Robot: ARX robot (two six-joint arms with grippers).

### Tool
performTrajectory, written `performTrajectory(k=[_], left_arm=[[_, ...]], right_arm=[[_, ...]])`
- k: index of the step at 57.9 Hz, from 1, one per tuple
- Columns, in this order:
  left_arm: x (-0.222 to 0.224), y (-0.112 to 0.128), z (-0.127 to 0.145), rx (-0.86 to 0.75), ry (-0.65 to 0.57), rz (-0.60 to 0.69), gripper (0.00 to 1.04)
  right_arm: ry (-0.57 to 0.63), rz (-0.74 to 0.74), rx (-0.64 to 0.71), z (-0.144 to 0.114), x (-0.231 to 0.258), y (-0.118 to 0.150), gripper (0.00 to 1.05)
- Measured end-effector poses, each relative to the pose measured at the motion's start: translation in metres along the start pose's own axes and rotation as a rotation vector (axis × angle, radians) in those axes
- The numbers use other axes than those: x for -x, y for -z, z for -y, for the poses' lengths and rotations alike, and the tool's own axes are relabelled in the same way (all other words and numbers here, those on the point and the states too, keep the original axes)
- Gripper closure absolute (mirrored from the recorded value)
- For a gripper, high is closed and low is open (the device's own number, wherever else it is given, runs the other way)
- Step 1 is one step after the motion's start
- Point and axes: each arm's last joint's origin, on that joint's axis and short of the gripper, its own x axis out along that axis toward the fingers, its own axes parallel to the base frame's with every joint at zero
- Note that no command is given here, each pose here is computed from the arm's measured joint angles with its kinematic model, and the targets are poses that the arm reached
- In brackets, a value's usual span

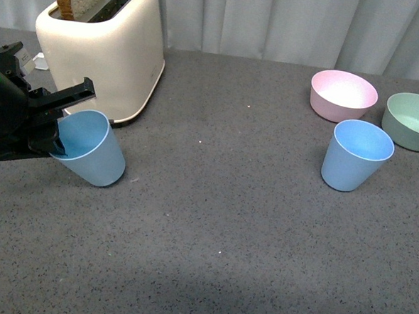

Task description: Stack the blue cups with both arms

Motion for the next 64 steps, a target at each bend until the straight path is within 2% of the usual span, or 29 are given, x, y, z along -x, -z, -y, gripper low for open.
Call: performTrajectory(k=[6,17,35,48,64], left_arm=[[0.004,0.001,0.014,-0.043,-0.003,0.004,1.01],[0.010,0.004,0.076,-0.168,0.053,0.018,1.01],[-0.011,0.029,0.130,-0.241,0.077,-0.051,1.01],[-0.016,0.033,0.155,-0.267,0.090,-0.053,1.01],[-0.024,0.033,0.159,-0.272,0.061,-0.055,1.01]], right_arm=[[0.000,0.000,0.000,0.000,0.000,0.000,0.10],[0.000,0.000,0.000,0.000,0.000,0.000,0.10],[0.000,0.000,0.000,0.000,0.000,0.000,0.10],[0.000,0.000,0.000,0.000,0.000,0.000,0.10],[0.000,0.000,0.000,0.000,0.000,0.000,0.10]])
